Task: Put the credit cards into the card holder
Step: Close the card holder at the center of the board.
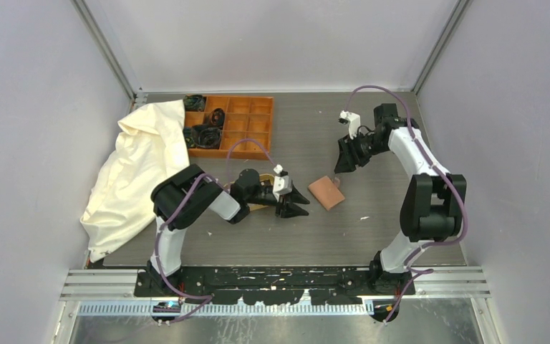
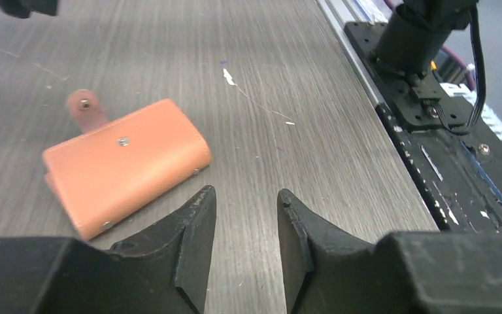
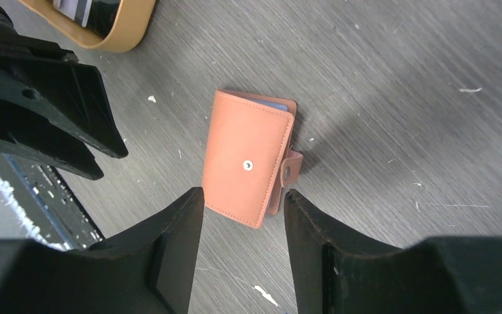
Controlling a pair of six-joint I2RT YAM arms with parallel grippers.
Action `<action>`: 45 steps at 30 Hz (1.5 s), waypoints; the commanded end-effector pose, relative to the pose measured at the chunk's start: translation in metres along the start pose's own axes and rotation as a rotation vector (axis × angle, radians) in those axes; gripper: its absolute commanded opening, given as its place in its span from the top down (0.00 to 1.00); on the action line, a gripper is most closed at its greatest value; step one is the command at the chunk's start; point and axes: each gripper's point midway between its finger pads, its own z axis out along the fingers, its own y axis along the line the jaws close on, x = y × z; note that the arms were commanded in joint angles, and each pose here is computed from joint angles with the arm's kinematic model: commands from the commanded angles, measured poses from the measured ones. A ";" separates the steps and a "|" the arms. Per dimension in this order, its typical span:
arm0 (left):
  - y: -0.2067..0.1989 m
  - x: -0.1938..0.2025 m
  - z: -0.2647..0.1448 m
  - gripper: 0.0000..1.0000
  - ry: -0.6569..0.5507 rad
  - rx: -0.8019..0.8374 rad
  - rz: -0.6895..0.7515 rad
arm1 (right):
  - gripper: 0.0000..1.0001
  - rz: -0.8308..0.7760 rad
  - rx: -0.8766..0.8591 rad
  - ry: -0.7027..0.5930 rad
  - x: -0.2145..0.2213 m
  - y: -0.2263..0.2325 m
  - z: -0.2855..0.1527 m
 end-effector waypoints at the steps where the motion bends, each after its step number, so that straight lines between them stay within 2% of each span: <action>1: 0.008 -0.006 0.015 0.59 0.023 0.037 0.221 | 0.46 0.023 -0.133 0.023 0.007 0.015 -0.005; 5: 0.010 0.005 0.026 0.59 0.144 0.047 0.194 | 0.46 0.052 0.011 0.088 0.021 -0.015 0.001; 9: 0.014 0.021 0.026 0.62 0.284 -0.012 0.077 | 0.59 0.129 0.074 0.189 0.042 -0.029 0.005; 14: 0.019 0.015 0.017 0.65 0.239 -0.142 0.012 | 0.67 0.160 0.046 0.215 0.053 -0.023 0.013; 18: 0.018 0.008 0.012 0.67 0.290 -0.206 -0.009 | 0.67 0.070 0.055 0.147 0.042 -0.012 0.006; 23: 0.033 -0.002 -0.004 0.63 0.310 -0.316 -0.081 | 0.67 -0.084 0.165 -0.048 0.008 -0.002 -0.022; 24: 0.036 -0.007 -0.005 0.61 0.315 -0.329 -0.105 | 0.65 -0.118 0.209 -0.095 0.000 -0.002 -0.030; 25: 0.039 -0.009 -0.007 0.60 0.323 -0.340 -0.132 | 0.58 -0.159 0.248 -0.146 -0.009 -0.001 -0.038; 28: 0.049 -0.021 -0.010 0.55 0.327 -0.384 -0.168 | 0.19 -0.215 0.284 -0.258 -0.019 0.010 -0.048; 30: 0.058 -0.027 -0.012 0.53 0.335 -0.434 -0.214 | 0.11 -0.170 0.236 -0.317 -0.023 0.023 -0.047; 33: 0.074 -0.040 -0.017 0.47 0.335 -0.493 -0.265 | 0.17 -0.125 0.115 -0.270 -0.019 0.044 -0.045; 36: 0.089 -0.042 -0.023 0.48 0.329 -0.531 -0.328 | 0.35 -0.120 0.072 -0.188 -0.001 0.046 -0.039; 40: 0.108 -0.032 -0.031 0.57 0.376 -0.626 -0.426 | 0.50 -0.250 0.125 -0.098 0.033 0.034 -0.031; 43: 0.119 -0.018 -0.040 0.67 0.467 -0.702 -0.465 | 0.74 -0.357 0.084 -0.037 0.055 0.036 -0.023; 45: 0.125 -0.009 -0.044 0.73 0.522 -0.740 -0.470 | 0.82 -0.436 0.016 0.026 0.073 0.040 -0.018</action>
